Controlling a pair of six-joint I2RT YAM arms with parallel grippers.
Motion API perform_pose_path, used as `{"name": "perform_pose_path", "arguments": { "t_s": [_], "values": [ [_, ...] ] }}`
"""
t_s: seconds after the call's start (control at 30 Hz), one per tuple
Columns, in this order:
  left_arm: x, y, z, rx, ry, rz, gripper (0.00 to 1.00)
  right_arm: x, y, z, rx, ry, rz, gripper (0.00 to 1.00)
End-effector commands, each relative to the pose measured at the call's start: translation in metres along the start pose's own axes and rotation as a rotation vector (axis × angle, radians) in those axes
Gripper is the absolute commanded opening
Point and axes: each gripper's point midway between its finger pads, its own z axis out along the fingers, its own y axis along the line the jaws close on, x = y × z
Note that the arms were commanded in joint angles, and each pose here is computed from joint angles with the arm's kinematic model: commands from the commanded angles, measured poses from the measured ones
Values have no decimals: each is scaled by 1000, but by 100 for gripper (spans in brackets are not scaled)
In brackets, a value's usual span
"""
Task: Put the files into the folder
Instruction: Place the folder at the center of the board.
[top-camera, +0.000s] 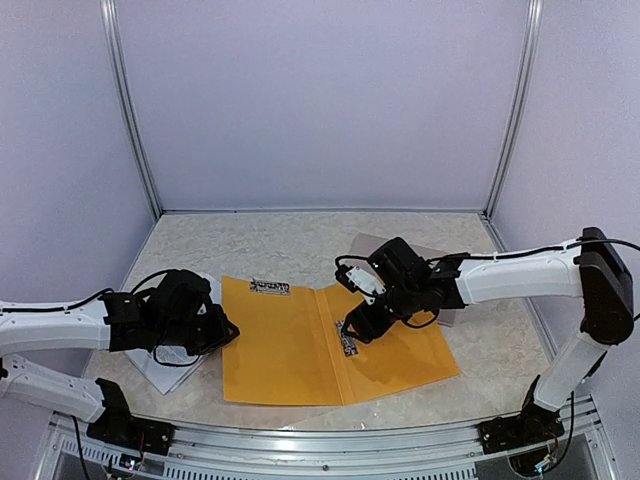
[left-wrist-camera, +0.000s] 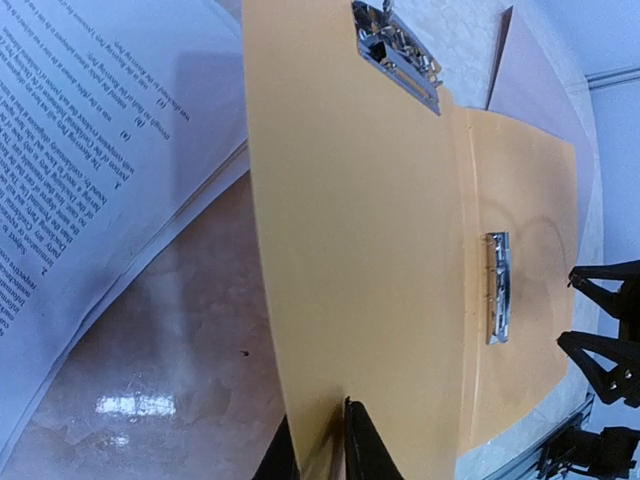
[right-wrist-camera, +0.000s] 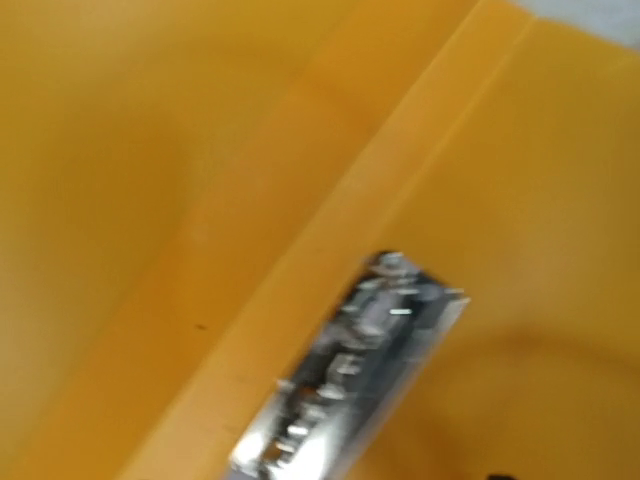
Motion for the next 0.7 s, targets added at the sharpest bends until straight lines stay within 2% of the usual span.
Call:
{"name": "perform_pose_path", "arguments": {
  "t_s": [0.0, 0.13, 0.37, 0.5, 0.67],
  "values": [
    [24, 39, 7, -170, -4, 2, 16, 1, 8, 14, 88, 20, -8, 68],
    [37, 48, 5, -223, -9, 36, 31, 11, 16, 20, 123, 56, -27, 62],
    [38, 49, -2, -270, -31, 158, 49, 28, 24, 27, 163, 109, -48, 45],
    [29, 26, 1, -220, -49, 286, 57, 32, 24, 26, 164, 114, -35, 35],
    [19, -26, 10, -70, -87, 535, 61, 29, 29, 22, 136, 79, 9, 33]
  ]
}}
